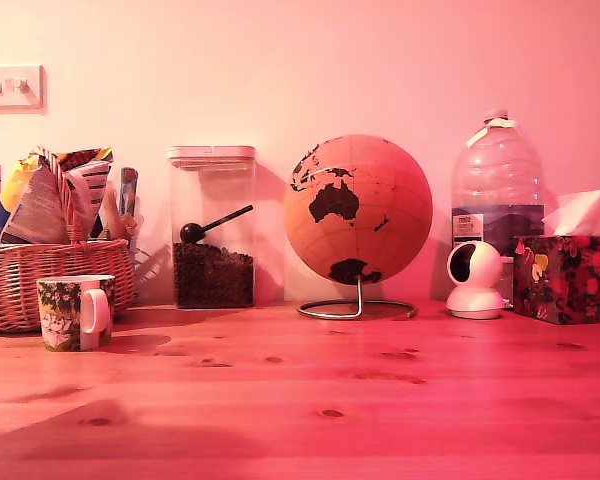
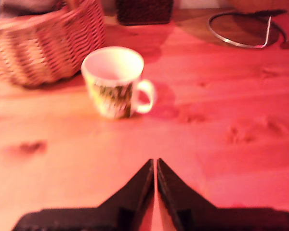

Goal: Pick up the coffee capsules from the table one by one and drop them inside the nearest coffee cup

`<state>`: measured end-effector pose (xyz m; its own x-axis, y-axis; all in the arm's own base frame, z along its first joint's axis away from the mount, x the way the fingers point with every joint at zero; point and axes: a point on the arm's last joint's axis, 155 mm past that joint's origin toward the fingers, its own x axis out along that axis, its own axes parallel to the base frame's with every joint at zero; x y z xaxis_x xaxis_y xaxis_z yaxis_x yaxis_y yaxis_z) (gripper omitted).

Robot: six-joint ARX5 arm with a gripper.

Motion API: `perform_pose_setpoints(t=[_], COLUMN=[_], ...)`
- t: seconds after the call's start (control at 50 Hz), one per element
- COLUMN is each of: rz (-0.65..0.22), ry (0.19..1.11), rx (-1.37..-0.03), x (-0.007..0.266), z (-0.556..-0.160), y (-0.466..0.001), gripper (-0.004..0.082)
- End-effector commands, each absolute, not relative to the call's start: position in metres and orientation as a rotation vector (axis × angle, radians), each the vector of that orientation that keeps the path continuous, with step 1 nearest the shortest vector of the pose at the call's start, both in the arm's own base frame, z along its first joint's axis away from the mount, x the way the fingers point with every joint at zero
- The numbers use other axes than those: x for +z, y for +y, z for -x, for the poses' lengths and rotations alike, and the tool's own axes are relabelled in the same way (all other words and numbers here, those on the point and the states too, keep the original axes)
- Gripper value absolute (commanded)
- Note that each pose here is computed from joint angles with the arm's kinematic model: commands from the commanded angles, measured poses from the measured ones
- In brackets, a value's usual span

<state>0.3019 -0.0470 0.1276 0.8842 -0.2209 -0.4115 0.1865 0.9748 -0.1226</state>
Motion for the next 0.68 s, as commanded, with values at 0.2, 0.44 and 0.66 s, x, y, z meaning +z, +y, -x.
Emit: perform_pose_setpoints(t=[0.2, 0.44, 0.66], rz=[0.102, 0.097, 0.137], ry=[0.368, 0.301, 0.233], rx=[-0.205, -0.202, -0.201], x=[0.135, 0.154, 0.170], z=[-0.277, -0.259, -0.245], y=[-0.045, -0.043, -0.043], gripper=[-0.0014, -0.0014, -0.0014])
